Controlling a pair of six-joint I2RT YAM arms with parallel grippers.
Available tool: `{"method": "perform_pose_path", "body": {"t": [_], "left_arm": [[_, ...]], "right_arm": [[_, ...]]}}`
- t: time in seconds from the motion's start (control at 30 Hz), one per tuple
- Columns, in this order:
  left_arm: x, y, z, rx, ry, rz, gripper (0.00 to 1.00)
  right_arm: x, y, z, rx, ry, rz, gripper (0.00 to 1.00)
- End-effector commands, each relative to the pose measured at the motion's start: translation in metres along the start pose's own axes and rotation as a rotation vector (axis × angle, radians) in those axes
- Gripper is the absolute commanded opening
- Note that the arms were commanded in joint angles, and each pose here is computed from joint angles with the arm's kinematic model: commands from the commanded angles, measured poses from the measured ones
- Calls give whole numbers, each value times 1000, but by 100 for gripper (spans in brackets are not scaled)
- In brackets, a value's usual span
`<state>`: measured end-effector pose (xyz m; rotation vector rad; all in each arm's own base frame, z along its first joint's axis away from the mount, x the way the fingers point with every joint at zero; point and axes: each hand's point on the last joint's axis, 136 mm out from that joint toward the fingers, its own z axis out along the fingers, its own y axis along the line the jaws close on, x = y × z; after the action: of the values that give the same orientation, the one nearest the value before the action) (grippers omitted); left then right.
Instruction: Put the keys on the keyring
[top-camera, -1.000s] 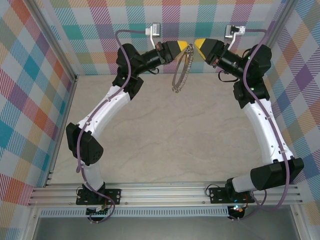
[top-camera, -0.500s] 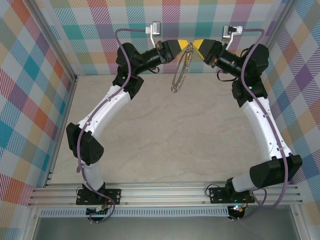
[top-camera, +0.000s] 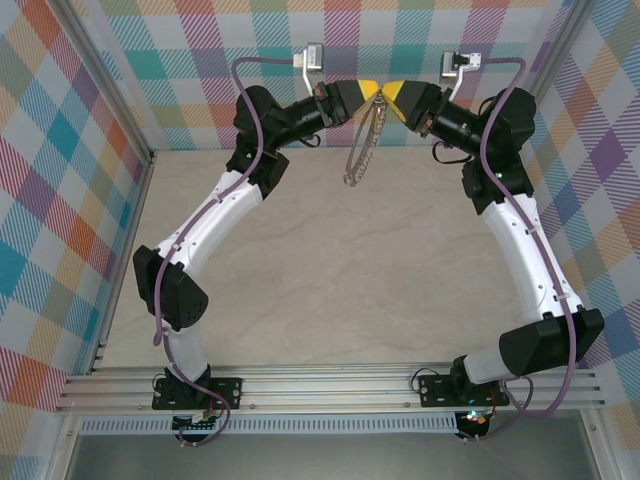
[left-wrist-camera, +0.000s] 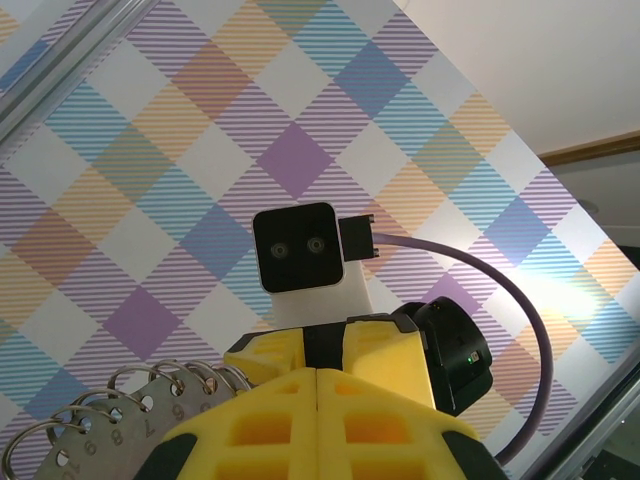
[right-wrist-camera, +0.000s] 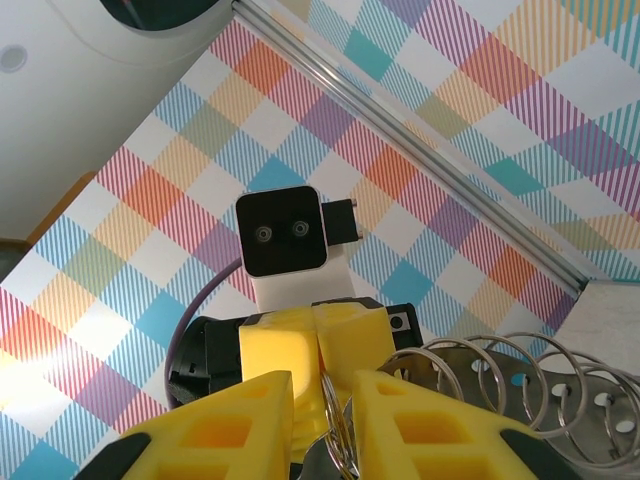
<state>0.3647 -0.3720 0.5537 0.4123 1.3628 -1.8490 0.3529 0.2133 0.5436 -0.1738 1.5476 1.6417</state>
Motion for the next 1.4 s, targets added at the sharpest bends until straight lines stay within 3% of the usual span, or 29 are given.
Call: {"method": "perform_pose_path", "body": {"t": [0.0,0.3,0.4,0.57,0.7,0.9,1.1,1.37], "left_arm": [[-4,-25,5,64,-2,52,0],[-2,-23,6,64,5,48,0],[-2,-22,6,62,6,46,0],[0,-19,6,33,26,57,1],[-2,-13,-3,-41,63,114,30],[-7,2,-32,-147,141,194,47],[21,20,-51,-216,335,219,48],[48,26,-58,-175,489,198,31]], "right_arm": [[4,7,2,-27,24,-22,22],[7,2,5,-29,47,-13,10],[8,0,5,-27,49,-14,1],[9,-4,5,-9,74,-37,0],[15,-17,2,15,158,-63,0],[27,-39,-6,17,280,-63,0],[41,-42,-6,-30,396,-89,0],[47,-48,-4,-72,461,-63,0]]}}
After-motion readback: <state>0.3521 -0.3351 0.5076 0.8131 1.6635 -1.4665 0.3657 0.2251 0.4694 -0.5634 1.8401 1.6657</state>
